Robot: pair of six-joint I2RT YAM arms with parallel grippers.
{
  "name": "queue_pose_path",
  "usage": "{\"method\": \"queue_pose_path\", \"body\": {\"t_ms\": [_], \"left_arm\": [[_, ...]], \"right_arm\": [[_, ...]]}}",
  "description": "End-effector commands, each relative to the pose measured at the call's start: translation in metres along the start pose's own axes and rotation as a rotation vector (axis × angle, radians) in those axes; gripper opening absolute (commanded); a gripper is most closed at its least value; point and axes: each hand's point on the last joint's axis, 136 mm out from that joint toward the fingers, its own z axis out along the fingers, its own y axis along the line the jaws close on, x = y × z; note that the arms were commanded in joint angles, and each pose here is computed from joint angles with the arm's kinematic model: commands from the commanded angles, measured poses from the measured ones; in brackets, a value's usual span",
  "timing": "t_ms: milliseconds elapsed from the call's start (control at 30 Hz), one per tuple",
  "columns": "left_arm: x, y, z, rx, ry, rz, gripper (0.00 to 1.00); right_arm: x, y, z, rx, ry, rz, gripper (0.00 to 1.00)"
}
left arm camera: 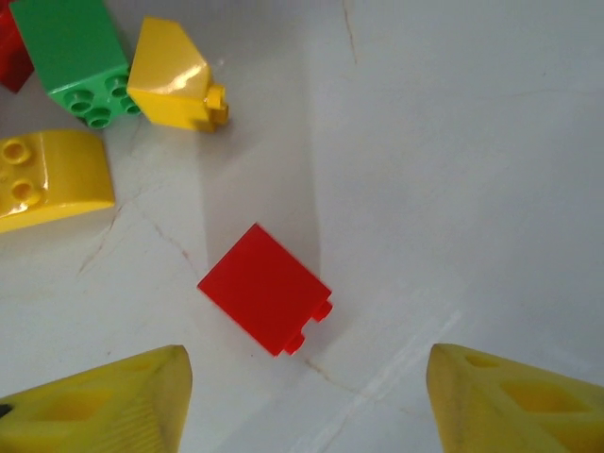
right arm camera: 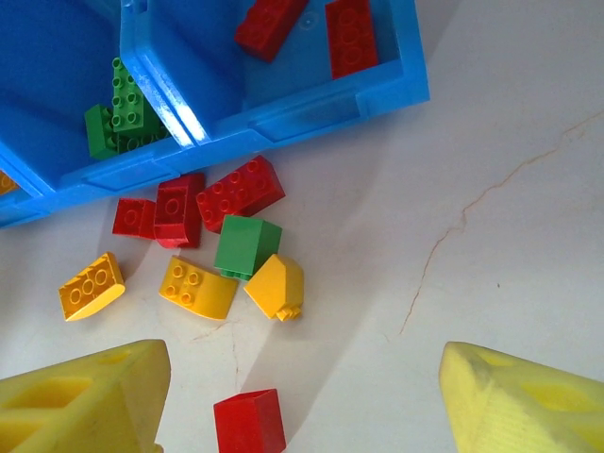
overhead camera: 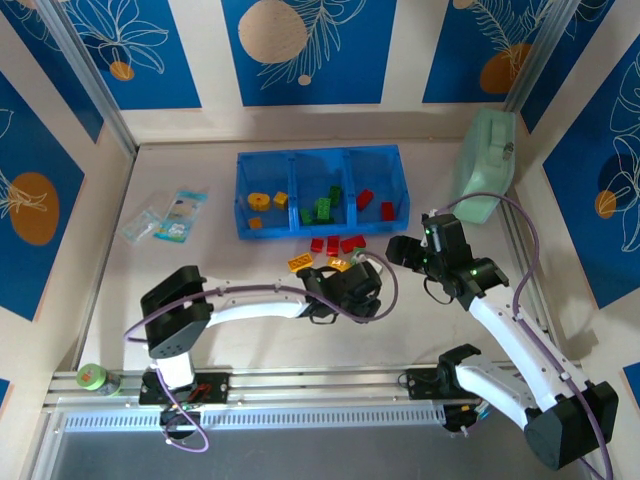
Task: Sort the legos into containers by color
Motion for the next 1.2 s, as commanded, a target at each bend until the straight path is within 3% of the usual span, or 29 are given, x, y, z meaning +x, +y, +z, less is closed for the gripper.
{"method": "queue_pose_path", "body": {"t_ms": [0,167,533,867,1167], "left_arm": [[0.005,0.001,0.015,-0.018,0.047,-0.023,0.69],[0.01,0.015,0.032,-0.087,0.115,-0.088,0.7],[0.018,0.02,0.058,-0.071,0.162,-0.162,0.67],[0.012,0.021,0.067,-0.083,0.162,-0.143,0.43],[-0.014,0.03,0.052,-0.108,0.106,-0.127,0.35]], "right_arm": [[0.006,-0.005,-0.002,0.0,0.013,0.022,0.76],[0.01,-0.011,-0.004,0.012,0.011,0.028,0.76],[0.013,-0.023,-0.004,0.021,0.002,0.065,0.76],[0.013,-0.034,-0.003,0.031,-0.015,0.093,0.76],[0.011,-0.047,-0.006,0.046,-0.044,0.14,0.76]]}}
